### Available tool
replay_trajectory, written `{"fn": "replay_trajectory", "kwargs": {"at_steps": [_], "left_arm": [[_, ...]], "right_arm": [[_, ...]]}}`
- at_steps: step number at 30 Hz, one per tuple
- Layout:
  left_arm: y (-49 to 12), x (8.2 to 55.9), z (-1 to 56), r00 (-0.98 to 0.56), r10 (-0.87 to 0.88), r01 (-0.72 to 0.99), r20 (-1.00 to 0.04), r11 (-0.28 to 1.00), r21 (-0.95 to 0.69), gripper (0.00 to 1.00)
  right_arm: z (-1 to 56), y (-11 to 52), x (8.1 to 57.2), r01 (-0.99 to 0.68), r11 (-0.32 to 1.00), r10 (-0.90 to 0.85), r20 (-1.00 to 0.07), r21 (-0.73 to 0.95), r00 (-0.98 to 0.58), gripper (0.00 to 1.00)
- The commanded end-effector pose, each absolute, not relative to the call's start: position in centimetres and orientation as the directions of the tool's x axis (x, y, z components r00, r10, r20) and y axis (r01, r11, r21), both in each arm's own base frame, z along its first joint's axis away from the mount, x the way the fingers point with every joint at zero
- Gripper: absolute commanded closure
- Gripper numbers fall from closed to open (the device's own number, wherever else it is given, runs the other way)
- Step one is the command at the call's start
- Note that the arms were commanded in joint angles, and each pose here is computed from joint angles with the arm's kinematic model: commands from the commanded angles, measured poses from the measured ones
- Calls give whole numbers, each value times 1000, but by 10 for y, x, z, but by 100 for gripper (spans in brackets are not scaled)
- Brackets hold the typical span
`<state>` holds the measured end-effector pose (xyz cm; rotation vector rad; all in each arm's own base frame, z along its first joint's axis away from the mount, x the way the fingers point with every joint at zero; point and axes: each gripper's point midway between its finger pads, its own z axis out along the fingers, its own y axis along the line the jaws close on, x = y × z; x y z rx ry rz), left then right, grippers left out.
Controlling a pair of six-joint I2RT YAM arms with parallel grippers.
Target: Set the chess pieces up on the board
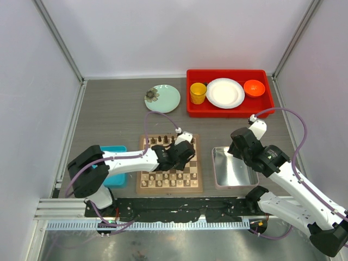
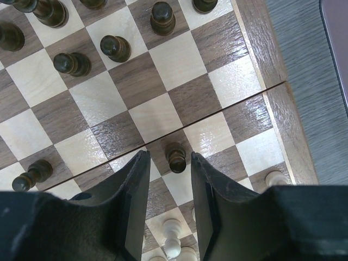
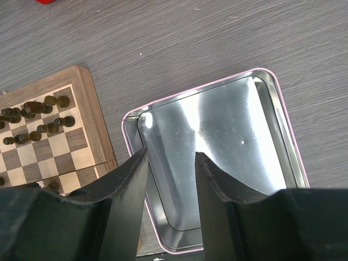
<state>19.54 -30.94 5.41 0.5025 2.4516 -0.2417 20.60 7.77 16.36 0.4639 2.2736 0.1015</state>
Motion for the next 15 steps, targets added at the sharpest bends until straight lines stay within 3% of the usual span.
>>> {"fn": "replay_trajectory", "kwargs": {"at_steps": [1,15], "left_arm": [[-322,204,66,-712,255,402,-655,912,-82,61],[-324,207,78,-699,249,405,-671,910,-84,64]], "right_arm": [[173,72,209,314,924,368,-723,217,-584,55],[173,72,210,313,924,369,-724,219,-583,55]]}}
